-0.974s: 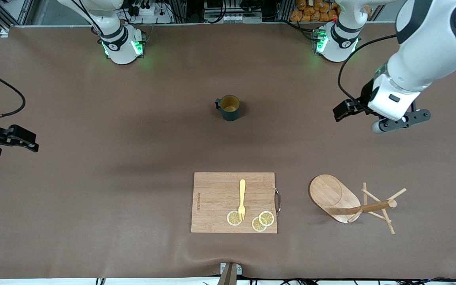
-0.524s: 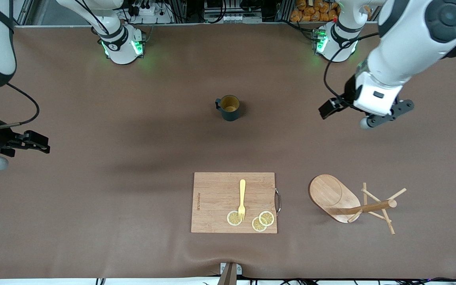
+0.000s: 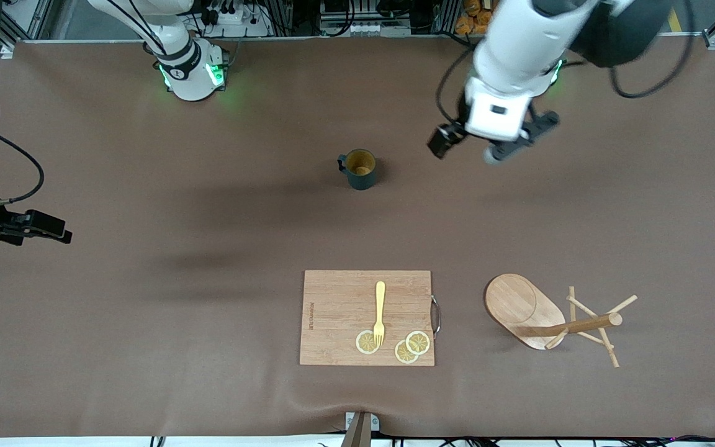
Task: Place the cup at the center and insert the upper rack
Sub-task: 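Move the left gripper over the teal mug at the center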
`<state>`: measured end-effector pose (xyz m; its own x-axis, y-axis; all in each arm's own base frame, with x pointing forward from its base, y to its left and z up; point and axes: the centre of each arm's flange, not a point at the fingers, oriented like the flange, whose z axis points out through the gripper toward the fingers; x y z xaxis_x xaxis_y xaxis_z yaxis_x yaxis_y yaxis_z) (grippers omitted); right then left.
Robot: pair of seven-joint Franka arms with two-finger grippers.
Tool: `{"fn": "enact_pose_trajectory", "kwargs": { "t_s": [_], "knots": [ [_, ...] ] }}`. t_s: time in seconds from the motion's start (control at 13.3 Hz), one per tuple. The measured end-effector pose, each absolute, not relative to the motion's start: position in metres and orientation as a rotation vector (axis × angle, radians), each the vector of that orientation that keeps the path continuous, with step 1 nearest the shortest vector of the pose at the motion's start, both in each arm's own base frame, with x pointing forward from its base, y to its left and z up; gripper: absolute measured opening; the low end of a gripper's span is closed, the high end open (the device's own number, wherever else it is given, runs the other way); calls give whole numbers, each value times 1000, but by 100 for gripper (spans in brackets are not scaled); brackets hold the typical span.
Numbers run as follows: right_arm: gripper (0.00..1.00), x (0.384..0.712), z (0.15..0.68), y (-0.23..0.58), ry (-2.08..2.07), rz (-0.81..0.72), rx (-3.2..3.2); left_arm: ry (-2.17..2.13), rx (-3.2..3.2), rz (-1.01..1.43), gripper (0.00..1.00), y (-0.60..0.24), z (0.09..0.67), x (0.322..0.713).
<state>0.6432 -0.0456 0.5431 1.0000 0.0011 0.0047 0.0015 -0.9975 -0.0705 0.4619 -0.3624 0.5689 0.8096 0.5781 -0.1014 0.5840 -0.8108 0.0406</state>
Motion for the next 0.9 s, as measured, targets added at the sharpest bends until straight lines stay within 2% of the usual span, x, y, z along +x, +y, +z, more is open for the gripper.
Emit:
{"fn": "enact_pose_trajectory", "kwargs": {
  "t_s": [0.22,0.6,0.9],
  "knots": [
    [100,642,542,-45,-3,2,-3072,1066,2901,-111,100,-419,557,423],
    [100,641,539,-39,-22,13,-3071,1227,2933,72,100,-522,510,361],
    [100,641,538,-41,-19,16,-3072,1315,2961,168,100,-579,457,331]
  ]
}}
